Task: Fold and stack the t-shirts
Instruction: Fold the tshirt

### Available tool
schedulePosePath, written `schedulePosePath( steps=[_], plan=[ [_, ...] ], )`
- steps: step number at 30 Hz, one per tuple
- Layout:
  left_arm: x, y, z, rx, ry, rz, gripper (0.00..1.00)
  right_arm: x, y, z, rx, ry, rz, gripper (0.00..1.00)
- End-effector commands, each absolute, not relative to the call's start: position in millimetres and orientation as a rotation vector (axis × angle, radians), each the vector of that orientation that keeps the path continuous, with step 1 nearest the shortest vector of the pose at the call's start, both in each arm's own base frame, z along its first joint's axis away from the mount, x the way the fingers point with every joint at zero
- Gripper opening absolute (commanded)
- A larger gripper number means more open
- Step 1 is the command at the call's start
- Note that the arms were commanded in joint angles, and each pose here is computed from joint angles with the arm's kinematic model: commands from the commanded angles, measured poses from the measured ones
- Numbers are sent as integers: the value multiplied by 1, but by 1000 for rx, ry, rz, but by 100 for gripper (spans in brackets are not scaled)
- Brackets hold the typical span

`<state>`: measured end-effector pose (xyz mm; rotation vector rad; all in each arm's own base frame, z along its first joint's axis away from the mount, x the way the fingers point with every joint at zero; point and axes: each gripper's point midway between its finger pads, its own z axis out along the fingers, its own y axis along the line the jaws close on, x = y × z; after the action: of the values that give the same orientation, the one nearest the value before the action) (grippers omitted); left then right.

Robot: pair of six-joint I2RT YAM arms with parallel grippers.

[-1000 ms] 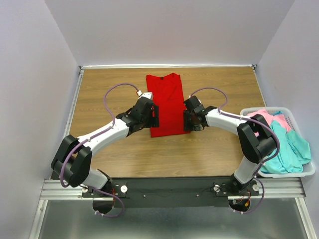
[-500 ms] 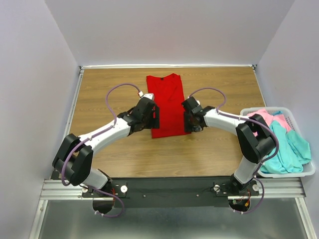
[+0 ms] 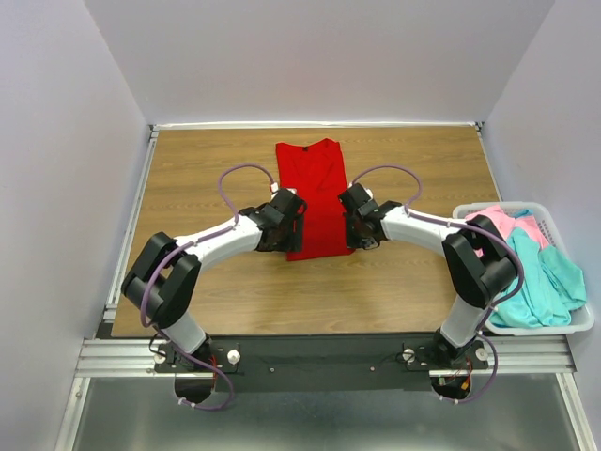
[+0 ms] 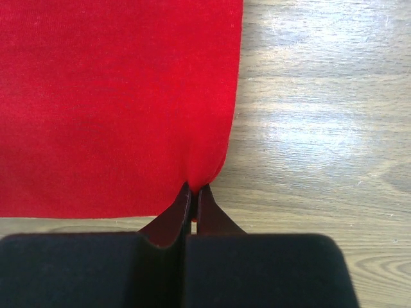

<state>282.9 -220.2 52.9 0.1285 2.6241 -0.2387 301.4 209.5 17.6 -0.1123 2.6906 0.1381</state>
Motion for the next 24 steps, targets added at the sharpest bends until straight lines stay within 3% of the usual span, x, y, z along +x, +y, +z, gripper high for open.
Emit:
schedulePosePath(
  steps=[1, 16, 24],
  plan=[
    [278, -229, 52, 123, 2661, -245, 72, 263, 181, -17, -201, 2829, -63, 1],
    [270, -233, 14, 122, 2790, -141, 55, 260, 180, -21, -233, 2819, -68, 1],
    [261, -228, 17, 107, 2805, -130, 55, 261, 181, -19, -232, 2812, -58, 1]
  ],
)
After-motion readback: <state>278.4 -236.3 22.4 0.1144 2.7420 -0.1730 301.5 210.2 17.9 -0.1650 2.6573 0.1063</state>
